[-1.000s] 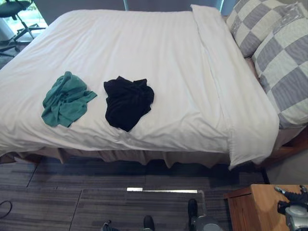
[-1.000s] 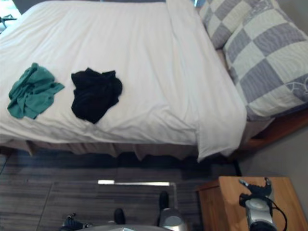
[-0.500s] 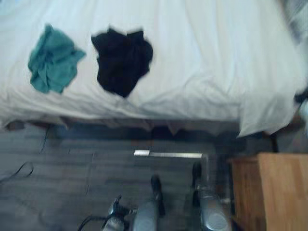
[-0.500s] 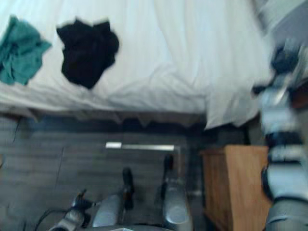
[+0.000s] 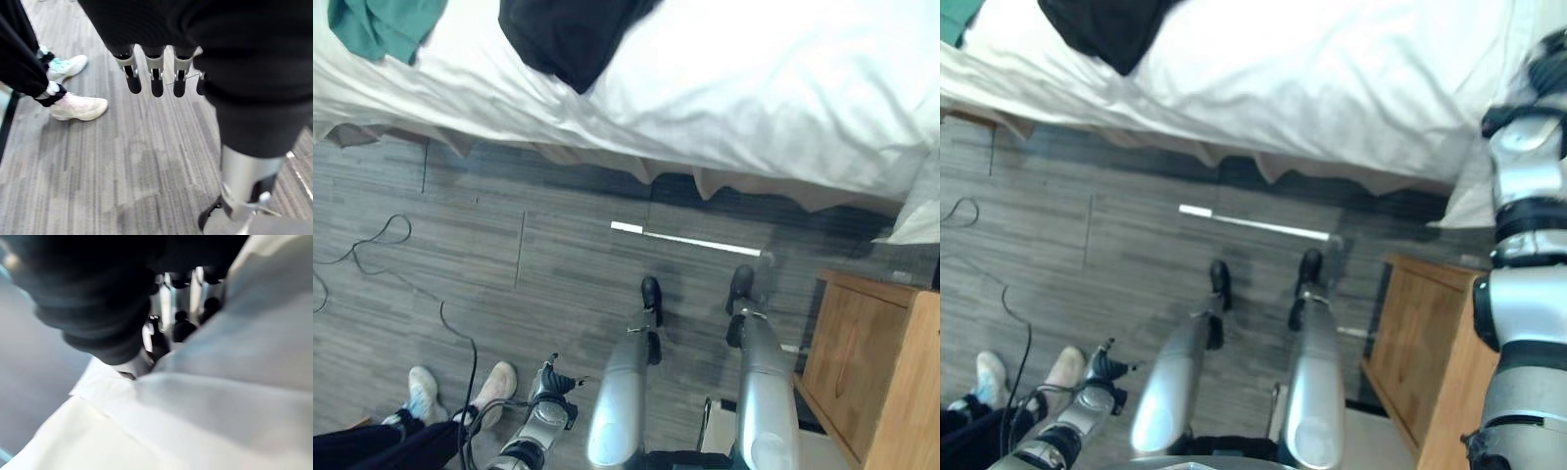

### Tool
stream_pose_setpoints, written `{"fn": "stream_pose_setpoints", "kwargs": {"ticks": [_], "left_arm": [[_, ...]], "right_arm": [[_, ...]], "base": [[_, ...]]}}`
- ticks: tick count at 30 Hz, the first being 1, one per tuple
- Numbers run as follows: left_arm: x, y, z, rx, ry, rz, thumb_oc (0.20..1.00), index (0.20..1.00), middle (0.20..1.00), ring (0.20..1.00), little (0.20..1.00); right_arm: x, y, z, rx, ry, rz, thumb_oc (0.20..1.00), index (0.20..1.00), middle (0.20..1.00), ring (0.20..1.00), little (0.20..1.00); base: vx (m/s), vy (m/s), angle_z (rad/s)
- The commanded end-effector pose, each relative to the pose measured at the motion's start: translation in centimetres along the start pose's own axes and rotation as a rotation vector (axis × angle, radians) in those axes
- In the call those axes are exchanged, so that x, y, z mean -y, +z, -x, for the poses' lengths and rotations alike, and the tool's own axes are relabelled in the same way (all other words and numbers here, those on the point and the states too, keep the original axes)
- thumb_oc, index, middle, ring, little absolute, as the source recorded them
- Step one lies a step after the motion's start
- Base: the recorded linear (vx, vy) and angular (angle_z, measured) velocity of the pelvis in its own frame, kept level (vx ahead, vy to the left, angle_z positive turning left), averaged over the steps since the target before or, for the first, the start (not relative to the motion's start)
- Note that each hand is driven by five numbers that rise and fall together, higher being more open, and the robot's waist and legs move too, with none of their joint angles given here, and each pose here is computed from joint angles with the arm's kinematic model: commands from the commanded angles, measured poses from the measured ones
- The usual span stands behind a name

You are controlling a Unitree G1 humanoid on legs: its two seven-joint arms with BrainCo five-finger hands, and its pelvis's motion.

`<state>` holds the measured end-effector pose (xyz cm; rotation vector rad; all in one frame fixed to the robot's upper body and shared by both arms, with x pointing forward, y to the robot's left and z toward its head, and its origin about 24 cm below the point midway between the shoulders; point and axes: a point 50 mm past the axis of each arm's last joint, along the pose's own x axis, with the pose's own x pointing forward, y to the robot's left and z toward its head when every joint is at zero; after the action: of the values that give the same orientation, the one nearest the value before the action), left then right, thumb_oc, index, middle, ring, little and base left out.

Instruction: Tidy up the quilt and then pick up the clothes from the bed and put them into the laundry hamper.

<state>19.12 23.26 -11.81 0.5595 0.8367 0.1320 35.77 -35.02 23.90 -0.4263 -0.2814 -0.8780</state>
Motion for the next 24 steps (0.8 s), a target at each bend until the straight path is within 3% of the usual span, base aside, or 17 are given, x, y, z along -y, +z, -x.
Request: {"fn": "stream_pose_setpoints", "kwargs": {"ticks": [1, 2, 4, 5, 8, 9, 15, 20, 24], "left_arm": [[0.3, -2.3, 0.6, -0.089, 0.016, 0.024, 1.0, 1.0, 1.0, 1.0, 1.0], [0.6, -2.2, 0.5, -0.096, 0.012, 0.025, 1.0, 1.0, 1.0, 1.0, 1.0], [0.4, -2.2, 0.4, -0.112, 0.012, 0.014, 1.0, 1.0, 1.0, 1.0, 1.0], [0.4, -2.2, 0.4, -0.112, 0.013, 0.013, 1.0, 1.0, 1.0, 1.0, 1.0], [0.5, -3.4, 0.7, -0.155, -0.005, -0.006, 1.0, 1.0, 1.0, 1.0, 1.0], [0.4, -4.0, 0.9, -0.177, -0.007, -0.007, 1.0, 1.0, 1.0, 1.0, 1.0], [0.4, -8.5, 2.5, -0.331, -0.023, -0.028, 1.0, 1.0, 1.0, 1.0, 1.0], [0.2, -8.6, 2.5, -0.35, 0.008, -0.012, 1.0, 1.0, 1.0, 1.0, 1.0], [-0.8, -9.2, 2.5, -0.355, 0.024, -0.065, 1.0, 1.0, 1.0, 1.0, 1.0]], "right_arm": [[-1.4, -10.0, 5.2, -0.345, 0.171, 0.118, 0.2, 0.2, 0.2, 0.2, 0.2], [-1.9, -15.2, 10.3, -0.5, 0.251, 0.138, 0.2, 0.2, 0.2, 0.2, 0.2], [-0.9, -21.1, 18.0, -0.698, 0.376, 0.235, 0.2, 0.2, 0.2, 0.2, 0.2], [-0.9, -21.1, 18.0, -0.698, 0.376, 0.234, 0.2, 0.2, 0.2, 0.2, 0.2], [0.3, -24.4, 24.4, -0.855, 0.487, 0.325, 0.2, 0.2, 0.2, 0.2, 0.2], [0.9, -25.2, 26.2, -0.898, 0.519, 0.354, 1.0, 1.0, 1.0, 1.0, 1.0], [2.6, -27.2, 32.4, -1.047, 0.658, 0.467, 1.0, 1.0, 1.0, 1.0, 1.0], [2.1, -26.8, 31.2, -0.986, 0.669, 0.508, 1.0, 1.0, 1.0, 1.0, 1.0], [0.6, -26.3, 31.7, -0.847, 0.889, 0.655, 1.0, 1.0, 1.0, 1.0, 1.0]], "base": [[0.06, 0.025, -0.04], [0.08, 0.03, 0.09], [0.13, 0.024, 0.16], [0.13, -0.006, 0.07], [0.17, -0.013, -0.01], [0.21, -0.018, -0.09], [0.17, -0.029, -0.1], [0.01, 0.108, 0.06], [0.13, 0.377, 0.19]]}}
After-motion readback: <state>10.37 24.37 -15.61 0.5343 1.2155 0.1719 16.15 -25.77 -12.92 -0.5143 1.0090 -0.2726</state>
